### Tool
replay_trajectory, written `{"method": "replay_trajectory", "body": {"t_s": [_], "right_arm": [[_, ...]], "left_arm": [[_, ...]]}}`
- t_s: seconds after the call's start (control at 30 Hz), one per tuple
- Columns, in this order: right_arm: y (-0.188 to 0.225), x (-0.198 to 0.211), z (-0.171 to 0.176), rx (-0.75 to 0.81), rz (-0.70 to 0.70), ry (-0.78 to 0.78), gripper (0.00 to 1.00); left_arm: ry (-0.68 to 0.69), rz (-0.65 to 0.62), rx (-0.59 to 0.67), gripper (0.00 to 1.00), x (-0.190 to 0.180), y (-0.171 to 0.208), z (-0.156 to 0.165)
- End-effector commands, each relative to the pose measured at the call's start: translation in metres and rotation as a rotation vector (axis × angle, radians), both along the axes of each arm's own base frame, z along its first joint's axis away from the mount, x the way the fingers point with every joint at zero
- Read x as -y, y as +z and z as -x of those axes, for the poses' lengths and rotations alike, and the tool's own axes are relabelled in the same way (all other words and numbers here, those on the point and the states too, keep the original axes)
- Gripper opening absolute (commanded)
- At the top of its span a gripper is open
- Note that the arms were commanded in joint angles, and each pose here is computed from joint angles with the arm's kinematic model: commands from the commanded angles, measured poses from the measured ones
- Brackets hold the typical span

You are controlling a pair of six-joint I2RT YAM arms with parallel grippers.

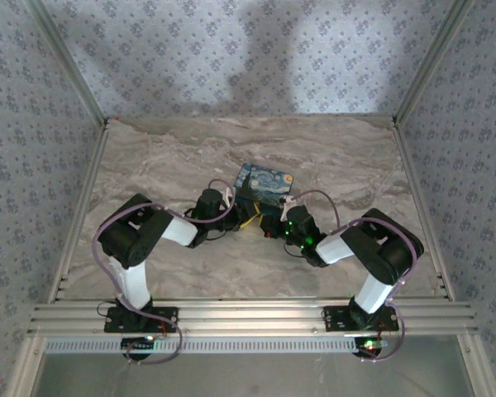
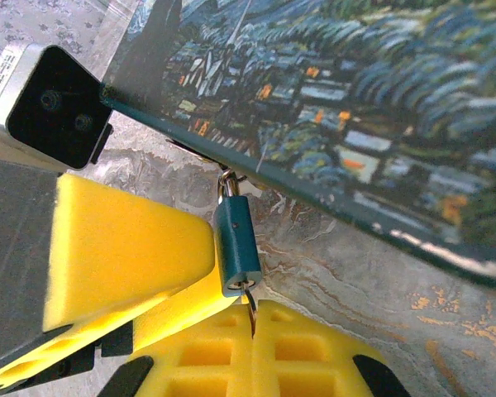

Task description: Unlock the padlock with the key

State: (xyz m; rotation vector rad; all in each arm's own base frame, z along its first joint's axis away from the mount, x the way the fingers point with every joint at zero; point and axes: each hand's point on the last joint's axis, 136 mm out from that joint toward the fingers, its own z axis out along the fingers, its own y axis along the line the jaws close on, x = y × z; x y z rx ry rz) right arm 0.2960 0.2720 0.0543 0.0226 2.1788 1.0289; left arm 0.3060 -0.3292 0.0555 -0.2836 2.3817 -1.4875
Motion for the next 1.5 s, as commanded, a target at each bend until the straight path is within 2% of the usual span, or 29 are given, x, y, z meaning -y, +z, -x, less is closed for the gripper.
{"method": "replay_trajectory", "body": {"t_s": [0.0,0.27,0.77,1.1,1.27,1.47], "right_arm": [[0.02,-0.009,-0.005,0.021,-0.054,-0.004,0.0],[0.021,-0.009,-0.004,-0.004,-0.073,-0.02,0.0],[0.027,-0.015,-0.005,-0.036,-0.128,-0.025,0.0],[0.029,-0.012,-0.005,-0.033,-0.139,-0.032,0.0],[0.029,-0.004,-0.004,-0.024,-0.118,-0.05,0.06],[0.024,0.013,0.001,-0.017,-0.068,-0.088,0.19]], "left_arm": [[-0.005,0.039,0.035,0.49,0.009,0.012,-0.005],[0.028,0.043,0.027,0.39,0.007,0.012,-0.009],[0.025,0.059,0.003,0.38,0.015,0.009,-0.01],[0.034,0.062,0.0,0.18,0.014,0.01,-0.011],[0.038,0.065,-0.004,0.14,0.014,0.01,-0.01],[0.045,0.069,0.0,0.12,0.013,0.014,-0.011]]}}
